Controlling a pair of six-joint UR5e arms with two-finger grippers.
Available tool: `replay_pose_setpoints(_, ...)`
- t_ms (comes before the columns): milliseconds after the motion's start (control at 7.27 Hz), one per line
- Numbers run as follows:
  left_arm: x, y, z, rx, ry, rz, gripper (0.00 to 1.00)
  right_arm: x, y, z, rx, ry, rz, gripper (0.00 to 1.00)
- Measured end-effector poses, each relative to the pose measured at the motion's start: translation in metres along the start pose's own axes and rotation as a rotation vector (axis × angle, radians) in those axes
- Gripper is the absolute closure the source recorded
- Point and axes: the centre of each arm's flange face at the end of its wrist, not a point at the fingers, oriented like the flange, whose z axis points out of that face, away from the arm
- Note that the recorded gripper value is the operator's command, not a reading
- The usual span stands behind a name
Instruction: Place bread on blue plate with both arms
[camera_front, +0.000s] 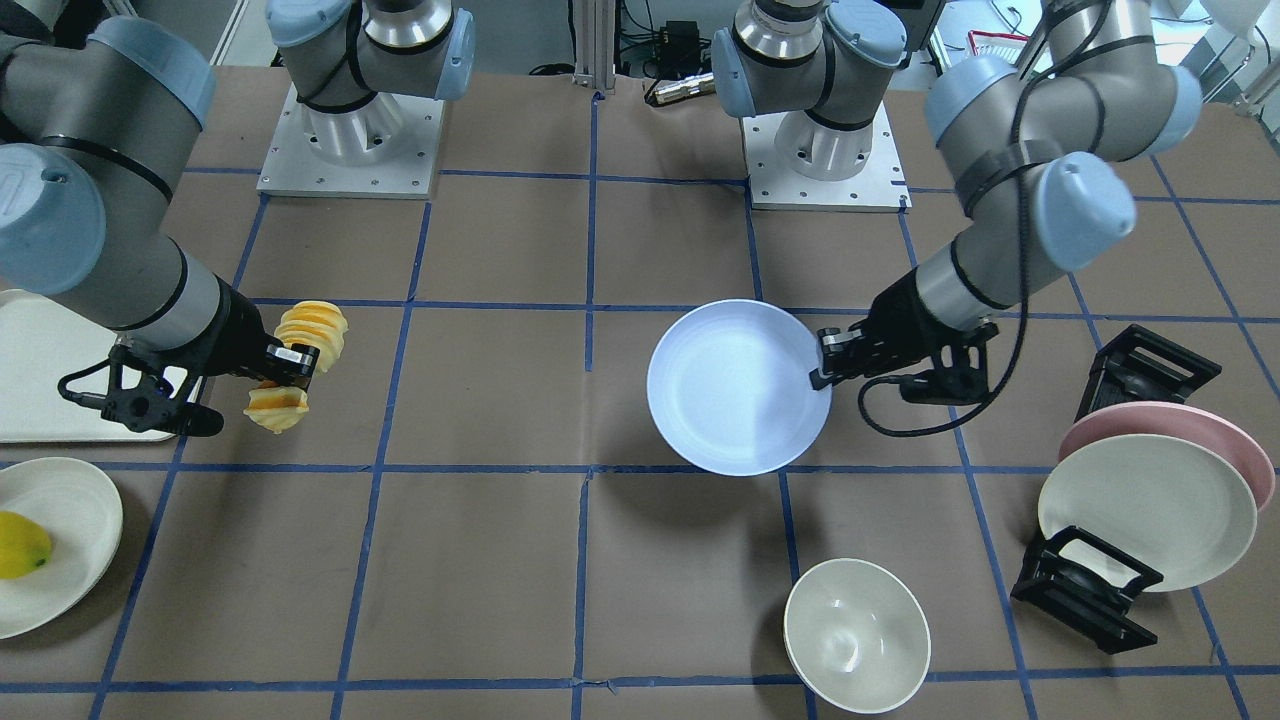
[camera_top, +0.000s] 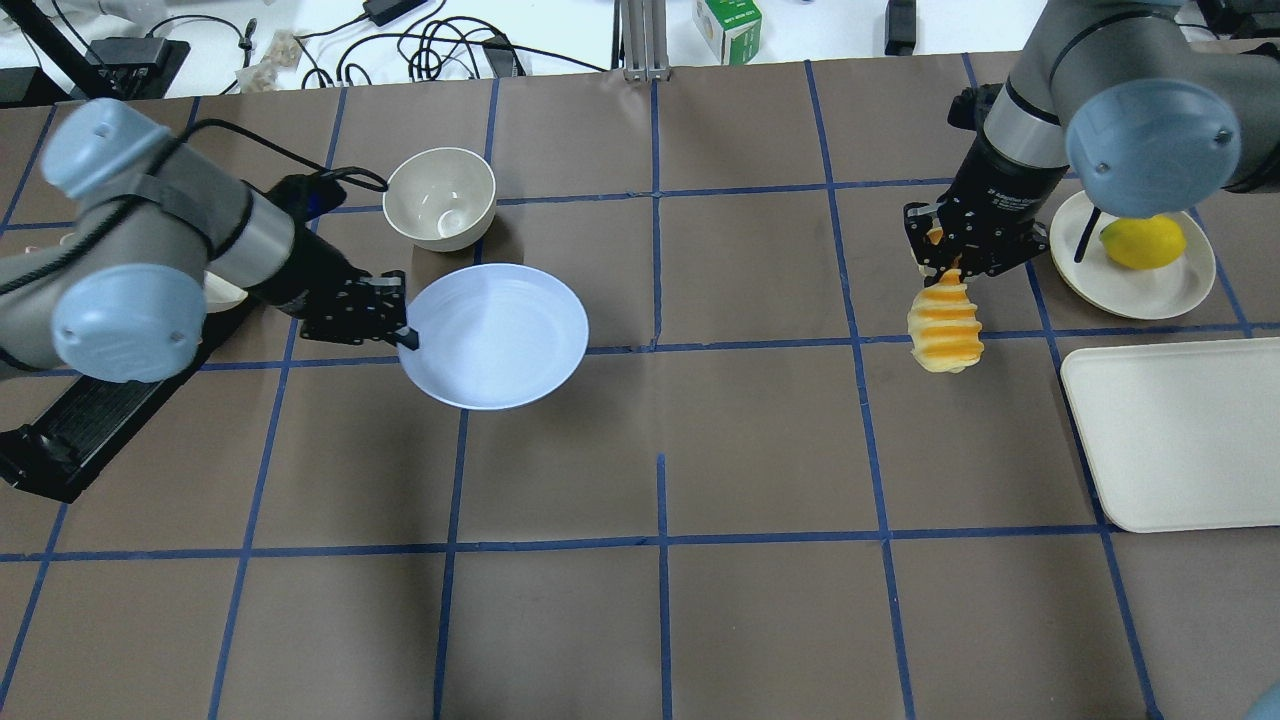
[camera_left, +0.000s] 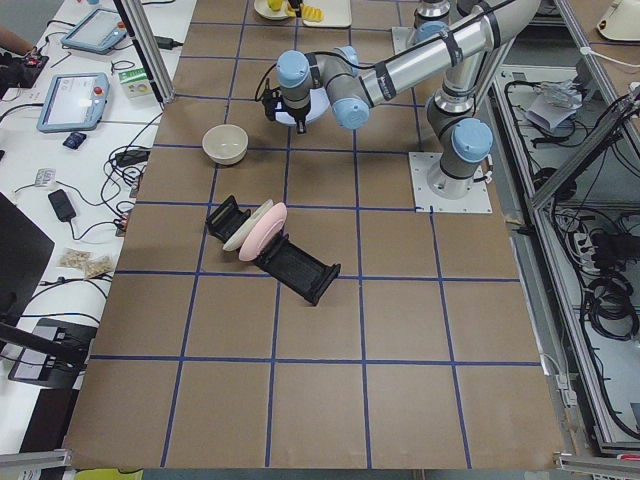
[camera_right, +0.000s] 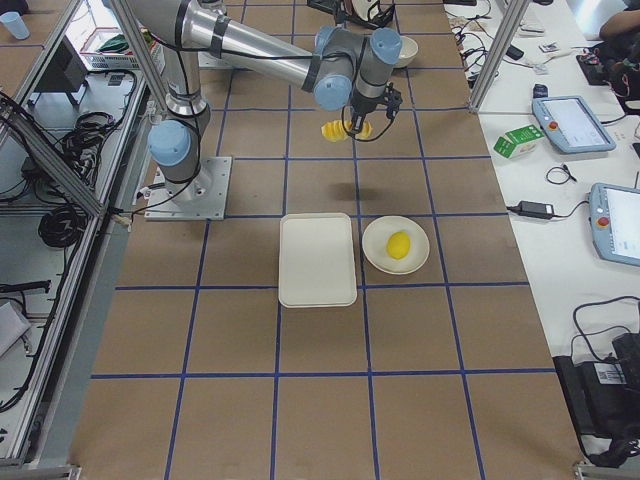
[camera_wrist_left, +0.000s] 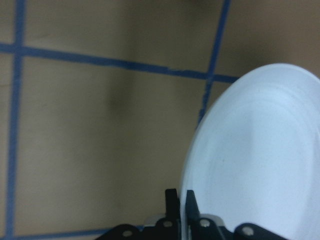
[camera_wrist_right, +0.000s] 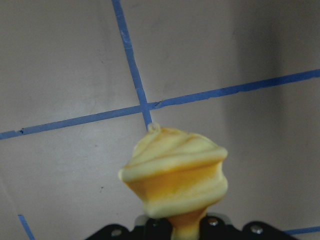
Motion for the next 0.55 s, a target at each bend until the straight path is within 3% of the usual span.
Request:
replay_pose_setpoints(412, 0.079, 0.010, 0.080, 0.083, 0.024, 0.059, 1.00, -0.028, 0.005, 0.002, 0.005, -0.015, 0.004, 1.00)
replay_pose_setpoints(550, 0.089, 0.014, 0.099, 0.083, 0.023, 0.066, 0.86, -0.046, 0.006, 0.004, 0.011, -0.012, 0.000, 1.00)
